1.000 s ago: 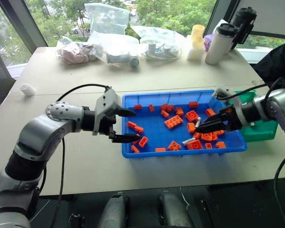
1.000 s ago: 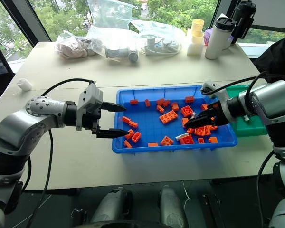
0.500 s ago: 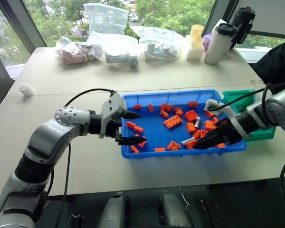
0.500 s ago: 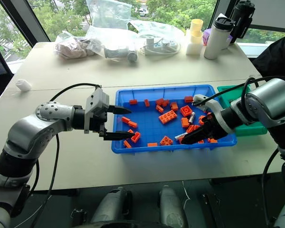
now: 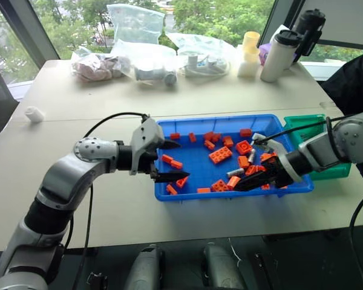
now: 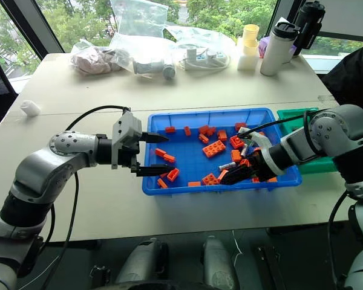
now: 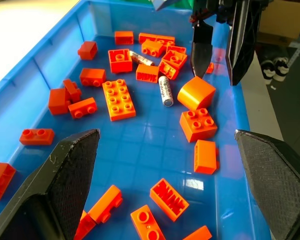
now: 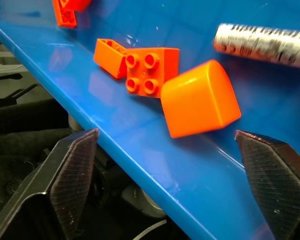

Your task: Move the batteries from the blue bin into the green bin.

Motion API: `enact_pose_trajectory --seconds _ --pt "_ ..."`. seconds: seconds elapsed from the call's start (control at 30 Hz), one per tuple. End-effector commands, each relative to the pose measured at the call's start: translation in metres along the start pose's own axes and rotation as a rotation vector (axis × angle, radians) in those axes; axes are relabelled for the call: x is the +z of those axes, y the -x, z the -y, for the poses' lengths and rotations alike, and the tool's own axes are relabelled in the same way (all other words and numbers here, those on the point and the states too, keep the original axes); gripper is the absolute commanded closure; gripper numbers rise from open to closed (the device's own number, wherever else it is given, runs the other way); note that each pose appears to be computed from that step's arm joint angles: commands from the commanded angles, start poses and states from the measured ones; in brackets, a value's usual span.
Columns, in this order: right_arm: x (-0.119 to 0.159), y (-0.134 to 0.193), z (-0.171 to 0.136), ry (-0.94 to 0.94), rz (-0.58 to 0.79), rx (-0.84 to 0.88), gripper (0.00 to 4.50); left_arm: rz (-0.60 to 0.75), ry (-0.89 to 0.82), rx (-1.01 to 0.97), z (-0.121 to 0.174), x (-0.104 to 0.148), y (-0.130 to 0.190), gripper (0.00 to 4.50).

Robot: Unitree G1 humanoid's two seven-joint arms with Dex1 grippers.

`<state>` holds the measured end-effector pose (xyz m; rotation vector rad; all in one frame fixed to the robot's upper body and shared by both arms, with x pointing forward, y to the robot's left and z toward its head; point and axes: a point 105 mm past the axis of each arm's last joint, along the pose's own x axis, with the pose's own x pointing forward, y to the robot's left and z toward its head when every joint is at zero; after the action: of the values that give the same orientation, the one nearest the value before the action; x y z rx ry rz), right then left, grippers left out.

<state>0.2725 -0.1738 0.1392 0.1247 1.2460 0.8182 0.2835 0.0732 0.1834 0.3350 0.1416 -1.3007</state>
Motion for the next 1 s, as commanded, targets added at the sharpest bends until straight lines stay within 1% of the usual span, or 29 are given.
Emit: enact_pose_trajectory --seconds 0.03,0.23,0.4,0.47,0.5,0.6,0.8,0.87,0.9,1.0 --pt "0.000 -0.002 0.003 0.038 0.012 -0.096 0.02 0.023 -0.033 0.005 0.001 0.007 -0.001 0.00" --pt "0.003 -0.010 -0.007 0.066 0.044 -0.085 0.02 0.025 -0.030 0.005 0.002 0.006 -0.003 0.00" --pt "0.004 -0.022 -0.008 0.133 0.055 -0.154 0.02 0.030 -0.028 0.001 0.002 0.007 -0.005 0.00" --pt "0.004 -0.024 -0.008 0.144 0.062 -0.166 0.54 0.029 -0.028 0.001 0.002 0.007 -0.005 0.00" --pt "0.004 -0.025 -0.008 0.146 0.063 -0.163 0.89 0.028 -0.028 0.002 0.001 0.007 -0.005 0.00" --pt "0.004 -0.025 -0.009 0.161 0.062 -0.172 2.28 0.027 -0.027 0.006 0.001 0.006 -0.004 0.00" --pt "0.013 -0.019 -0.003 0.181 0.080 -0.231 2.28 0.029 -0.034 0.012 -0.002 0.009 -0.005 0.00" --pt "0.020 -0.016 -0.006 0.205 0.102 -0.232 2.28 0.028 -0.035 0.012 -0.002 0.009 -0.004 0.00" --pt "0.028 -0.012 -0.010 0.226 0.133 -0.227 2.28 0.027 -0.035 0.012 -0.002 0.009 -0.004 0.00" --pt "0.069 -0.001 -0.032 0.298 0.299 -0.170 2.28 0.025 -0.032 0.009 -0.001 0.008 -0.004 0.00"
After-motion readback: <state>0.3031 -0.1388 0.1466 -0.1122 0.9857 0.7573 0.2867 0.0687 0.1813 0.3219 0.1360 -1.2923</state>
